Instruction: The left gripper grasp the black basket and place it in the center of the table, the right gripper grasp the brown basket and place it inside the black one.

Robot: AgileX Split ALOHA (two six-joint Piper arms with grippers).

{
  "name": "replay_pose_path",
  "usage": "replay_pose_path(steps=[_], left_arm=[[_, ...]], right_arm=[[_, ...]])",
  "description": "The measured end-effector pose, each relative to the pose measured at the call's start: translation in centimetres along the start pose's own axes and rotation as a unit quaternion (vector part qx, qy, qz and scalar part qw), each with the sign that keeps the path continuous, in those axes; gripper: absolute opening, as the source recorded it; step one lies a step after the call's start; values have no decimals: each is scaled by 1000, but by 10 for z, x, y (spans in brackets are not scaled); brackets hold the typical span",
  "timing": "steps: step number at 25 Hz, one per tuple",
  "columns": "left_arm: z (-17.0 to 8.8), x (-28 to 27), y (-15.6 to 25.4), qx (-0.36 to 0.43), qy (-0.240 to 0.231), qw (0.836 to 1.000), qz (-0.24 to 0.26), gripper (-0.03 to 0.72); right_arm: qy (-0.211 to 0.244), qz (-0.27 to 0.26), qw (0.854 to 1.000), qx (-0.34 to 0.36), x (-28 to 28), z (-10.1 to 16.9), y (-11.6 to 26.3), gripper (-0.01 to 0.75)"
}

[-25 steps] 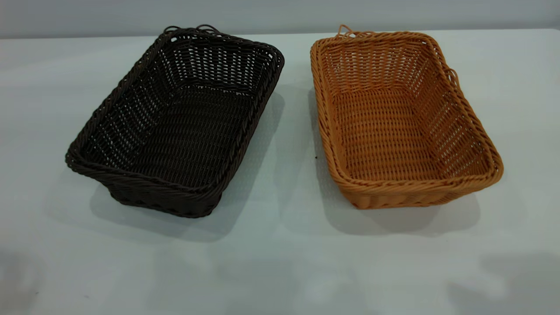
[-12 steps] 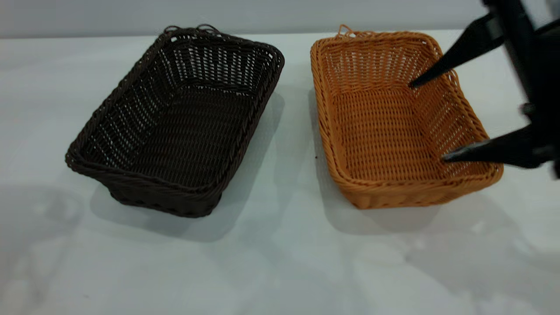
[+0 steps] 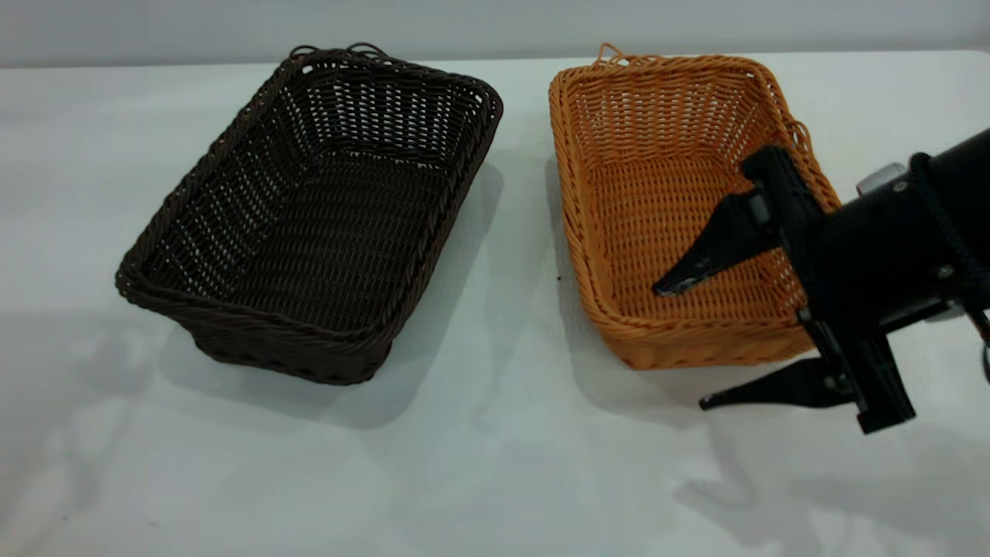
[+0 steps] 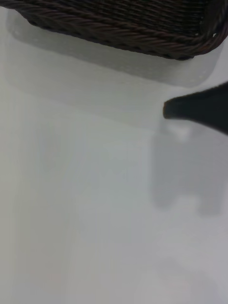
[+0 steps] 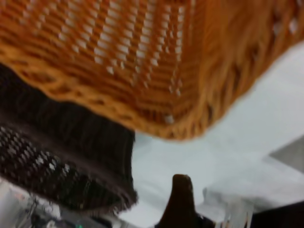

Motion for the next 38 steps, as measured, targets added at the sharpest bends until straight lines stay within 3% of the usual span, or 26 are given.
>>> replay_pose_path(steps=[14, 18, 24, 33, 38], left_arm=[[-2, 27, -10, -8, -4, 1000, 28, 506], [-4, 43, -22, -3, -10, 999, 52, 506], [-24, 84, -34, 39, -5, 994, 103, 506], [-74, 146, -44, 124, 10, 978, 170, 506], [-81, 179, -37, 132, 6, 970, 203, 506]], right_arm=[[34, -108, 993, 34, 40, 26, -20, 563], [53, -142, 987, 60, 50, 20, -25, 554], [58, -144, 985, 73, 53, 17, -27, 530], [59, -144, 986, 67, 53, 17, -27, 528], [60, -144, 986, 61, 53, 17, -27, 528]])
Point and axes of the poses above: a point on each arm's last joint axis where the gripper is mounted, x pointing out along that axis toward the gripper, z along the wrist's bending axis when the last joint is at zero, y = z × x, the point moved 1 cm from there along x, pointing out along that axis toward the gripper, and after that the axes turned 2 degrees about -x, right-handed, at the moved point
